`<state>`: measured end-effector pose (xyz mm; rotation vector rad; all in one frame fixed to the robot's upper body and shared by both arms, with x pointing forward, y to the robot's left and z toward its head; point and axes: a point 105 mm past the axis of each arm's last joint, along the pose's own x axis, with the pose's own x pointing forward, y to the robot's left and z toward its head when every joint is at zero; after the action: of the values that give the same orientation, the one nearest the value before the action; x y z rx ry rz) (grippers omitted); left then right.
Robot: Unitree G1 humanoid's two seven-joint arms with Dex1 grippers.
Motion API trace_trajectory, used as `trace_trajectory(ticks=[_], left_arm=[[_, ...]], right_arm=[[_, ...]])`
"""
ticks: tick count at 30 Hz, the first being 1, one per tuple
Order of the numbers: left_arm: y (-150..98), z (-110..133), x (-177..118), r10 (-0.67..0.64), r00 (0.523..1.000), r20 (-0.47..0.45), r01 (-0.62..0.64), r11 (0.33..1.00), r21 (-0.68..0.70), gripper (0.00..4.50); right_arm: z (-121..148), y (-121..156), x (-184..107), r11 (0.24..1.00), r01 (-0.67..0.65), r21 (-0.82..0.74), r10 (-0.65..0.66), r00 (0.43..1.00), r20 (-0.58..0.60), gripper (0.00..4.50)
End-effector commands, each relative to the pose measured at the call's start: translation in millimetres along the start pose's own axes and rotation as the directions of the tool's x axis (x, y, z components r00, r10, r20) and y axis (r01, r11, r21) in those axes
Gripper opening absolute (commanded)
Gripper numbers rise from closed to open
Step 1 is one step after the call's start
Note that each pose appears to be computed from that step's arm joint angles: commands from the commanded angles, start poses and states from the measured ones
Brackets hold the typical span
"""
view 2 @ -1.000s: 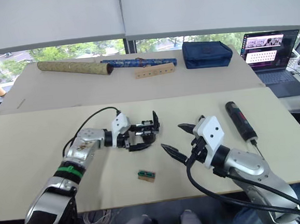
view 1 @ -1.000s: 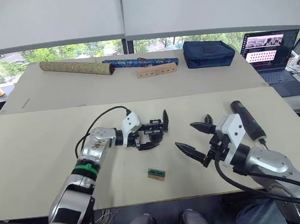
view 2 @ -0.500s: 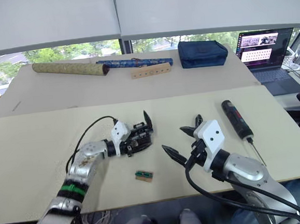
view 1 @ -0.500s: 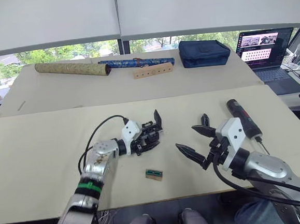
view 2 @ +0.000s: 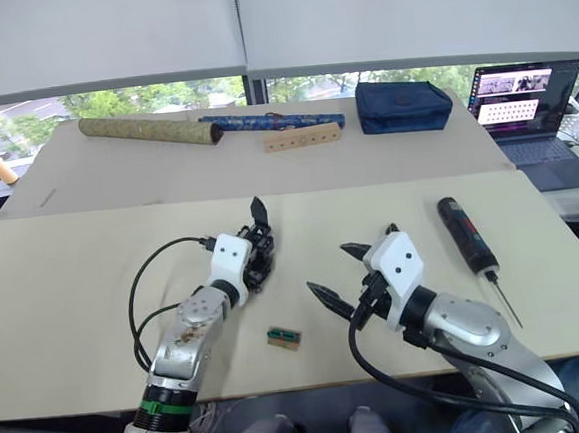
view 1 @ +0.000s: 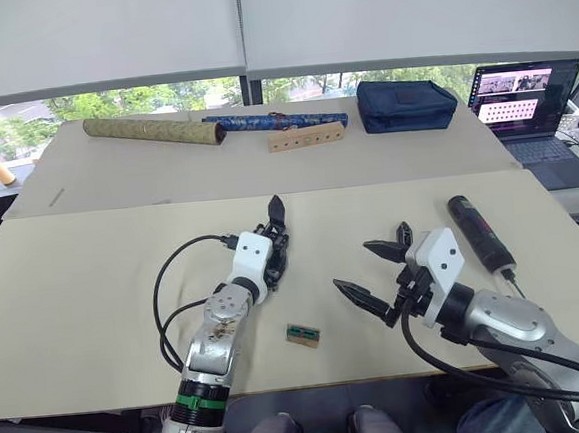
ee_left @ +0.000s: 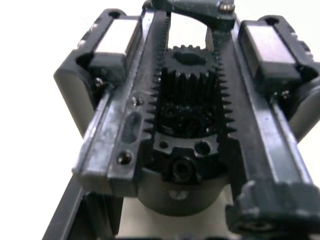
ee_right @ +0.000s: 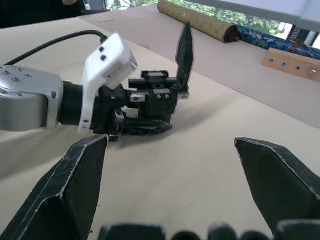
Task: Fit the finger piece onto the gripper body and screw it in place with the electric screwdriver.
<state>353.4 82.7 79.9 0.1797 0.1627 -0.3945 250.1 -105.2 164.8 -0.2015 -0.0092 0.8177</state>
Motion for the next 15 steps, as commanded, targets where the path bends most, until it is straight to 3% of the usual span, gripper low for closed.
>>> trace_trajectory(ticks=[1,7,10,15], left_arm=[[7.7,-0.9,-15.3,-0.081,0.997,0.008,0.081,0.996,-0.027,4.47],[43.4,-16.0,-34.5,-0.321,0.944,-0.07,0.324,0.946,0.032,4.47],[45.5,-19.3,-40.5,-0.524,0.841,-0.136,0.537,0.839,0.089,4.47],[61.0,1.7,-20.7,-0.629,0.77,-0.107,0.636,0.74,0.22,4.47]], right_arm=[[9.7,1.8,1.2,1.0,-0.006,-0.029,0.007,0.999,0.047,4.5],[10.0,2.1,5.5,1.0,-0.007,-0.024,0.008,0.998,0.064,4.5],[8.9,-0.1,6.7,0.999,-0.007,-0.031,0.009,0.998,0.065,4.5],[11.7,0.4,9.1,0.999,-0.009,-0.033,0.012,0.997,0.08,4.5]])
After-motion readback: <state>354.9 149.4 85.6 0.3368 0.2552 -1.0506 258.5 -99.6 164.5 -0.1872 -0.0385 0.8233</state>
